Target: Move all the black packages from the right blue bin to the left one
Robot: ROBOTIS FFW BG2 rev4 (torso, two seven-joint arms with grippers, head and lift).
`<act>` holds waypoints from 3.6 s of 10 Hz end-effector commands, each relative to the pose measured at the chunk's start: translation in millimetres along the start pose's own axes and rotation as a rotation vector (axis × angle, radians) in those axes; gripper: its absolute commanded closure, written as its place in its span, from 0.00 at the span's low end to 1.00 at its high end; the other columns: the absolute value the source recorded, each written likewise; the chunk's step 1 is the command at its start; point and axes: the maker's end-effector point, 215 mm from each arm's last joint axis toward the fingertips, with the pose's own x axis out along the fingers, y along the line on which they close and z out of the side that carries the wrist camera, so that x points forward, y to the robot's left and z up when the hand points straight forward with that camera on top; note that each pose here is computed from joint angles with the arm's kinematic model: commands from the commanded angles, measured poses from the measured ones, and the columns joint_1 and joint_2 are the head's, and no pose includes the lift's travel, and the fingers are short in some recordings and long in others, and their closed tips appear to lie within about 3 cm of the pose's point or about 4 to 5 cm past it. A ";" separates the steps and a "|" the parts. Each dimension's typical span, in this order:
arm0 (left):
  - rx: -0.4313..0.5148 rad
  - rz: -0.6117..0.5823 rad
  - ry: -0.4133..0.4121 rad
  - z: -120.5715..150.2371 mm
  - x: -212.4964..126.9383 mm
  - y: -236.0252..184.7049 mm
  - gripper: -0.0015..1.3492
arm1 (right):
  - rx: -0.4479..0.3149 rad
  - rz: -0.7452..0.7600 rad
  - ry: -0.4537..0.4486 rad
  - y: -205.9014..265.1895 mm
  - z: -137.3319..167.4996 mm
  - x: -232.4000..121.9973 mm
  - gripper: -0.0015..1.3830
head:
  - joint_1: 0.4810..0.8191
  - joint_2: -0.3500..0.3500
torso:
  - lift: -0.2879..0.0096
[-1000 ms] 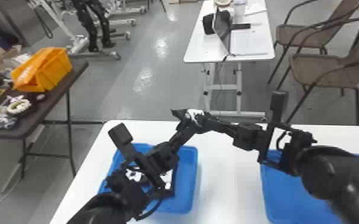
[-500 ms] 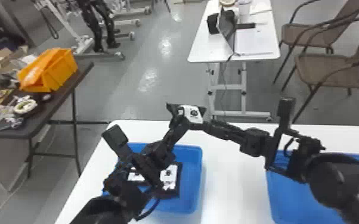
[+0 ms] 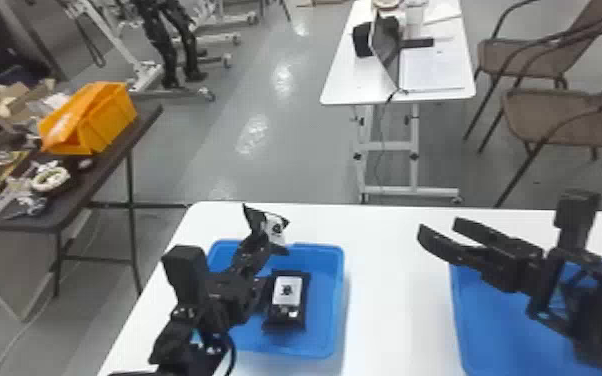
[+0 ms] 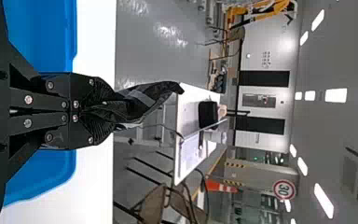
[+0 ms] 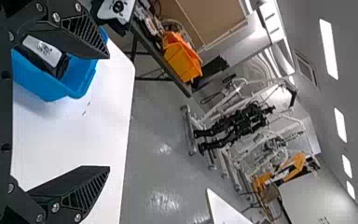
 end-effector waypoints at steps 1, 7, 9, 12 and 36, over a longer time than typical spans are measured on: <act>0.144 0.059 0.028 -16.8 -19.0 22.0 0.90 | -0.025 -0.071 0.000 -20.5 -0.8 -25.7 0.12 | 0.63 0.86 | 0.83; 0.103 0.000 -0.026 21.1 -14.8 31.4 0.16 | -0.176 -0.458 0.107 -91.4 10.6 -148.0 0.12 | 0.63 0.75 | 0.83; 0.097 0.005 -0.030 37.3 -16.7 33.3 0.16 | -0.149 -0.572 0.186 -110.1 -26.3 -194.0 0.12 | 0.63 0.66 | 0.83; 0.083 0.017 -0.037 46.2 -20.8 41.5 0.16 | -0.088 -0.714 0.259 -134.8 -90.9 -238.8 0.12 | 0.63 0.58 | 0.83; 0.034 -0.016 0.006 18.9 -23.5 36.9 0.17 | 0.206 -0.988 -0.030 -129.9 -108.5 -186.7 0.67 | 0.63 0.63 | 0.83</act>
